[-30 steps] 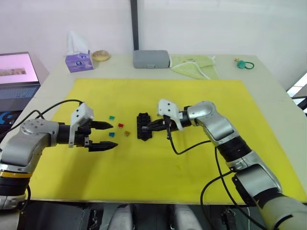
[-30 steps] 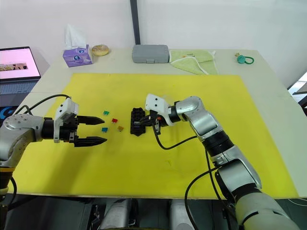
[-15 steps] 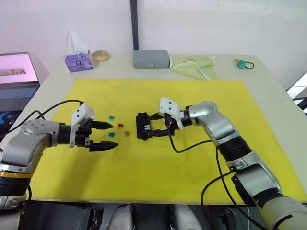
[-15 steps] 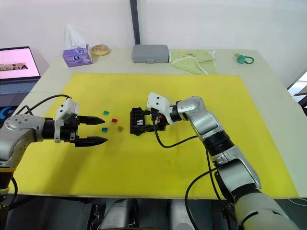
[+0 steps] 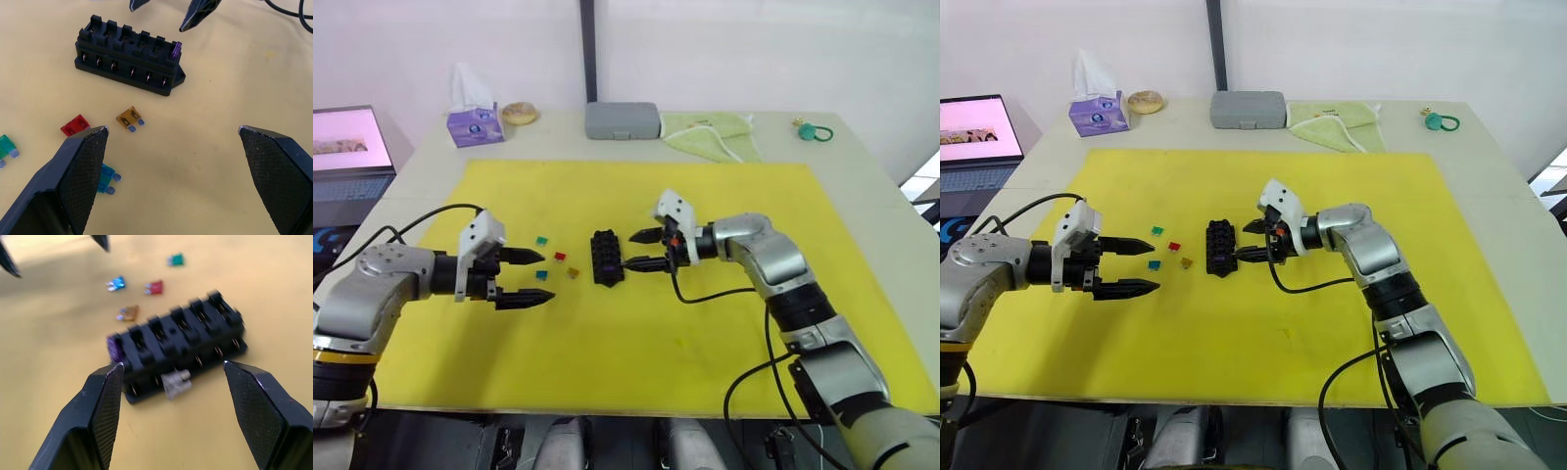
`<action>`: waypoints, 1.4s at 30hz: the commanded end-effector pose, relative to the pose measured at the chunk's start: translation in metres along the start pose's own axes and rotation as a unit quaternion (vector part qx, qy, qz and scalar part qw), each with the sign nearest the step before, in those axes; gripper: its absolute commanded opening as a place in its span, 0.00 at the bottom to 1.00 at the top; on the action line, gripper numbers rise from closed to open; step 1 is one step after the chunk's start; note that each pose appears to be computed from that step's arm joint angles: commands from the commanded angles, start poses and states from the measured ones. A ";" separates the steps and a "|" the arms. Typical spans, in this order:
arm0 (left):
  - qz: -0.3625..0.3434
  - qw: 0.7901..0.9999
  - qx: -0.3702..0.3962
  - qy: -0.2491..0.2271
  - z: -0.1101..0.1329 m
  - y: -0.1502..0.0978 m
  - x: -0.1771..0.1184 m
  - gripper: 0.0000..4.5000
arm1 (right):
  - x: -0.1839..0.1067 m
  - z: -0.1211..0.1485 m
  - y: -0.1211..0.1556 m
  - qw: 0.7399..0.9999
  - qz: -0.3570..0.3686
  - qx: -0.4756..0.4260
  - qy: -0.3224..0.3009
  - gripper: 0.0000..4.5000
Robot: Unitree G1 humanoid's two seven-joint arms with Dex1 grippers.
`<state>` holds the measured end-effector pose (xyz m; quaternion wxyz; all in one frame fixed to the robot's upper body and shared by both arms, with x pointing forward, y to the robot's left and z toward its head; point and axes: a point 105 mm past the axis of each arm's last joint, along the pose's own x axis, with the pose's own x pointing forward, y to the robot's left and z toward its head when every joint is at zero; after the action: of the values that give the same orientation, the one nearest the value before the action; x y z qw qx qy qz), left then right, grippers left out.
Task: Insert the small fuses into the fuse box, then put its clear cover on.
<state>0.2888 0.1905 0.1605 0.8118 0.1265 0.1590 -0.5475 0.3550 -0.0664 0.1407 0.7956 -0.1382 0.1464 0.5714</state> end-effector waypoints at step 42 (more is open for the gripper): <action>0.005 1.000 0.028 0.008 0.014 0.014 -0.007 1.00 | 0.013 -0.005 0.011 0.994 -0.087 -0.070 -0.018 0.02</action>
<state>0.2996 0.1970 0.1678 0.8082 0.1415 0.1653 -0.5472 0.3526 -0.0531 0.1204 0.8343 -0.1963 0.0952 0.5064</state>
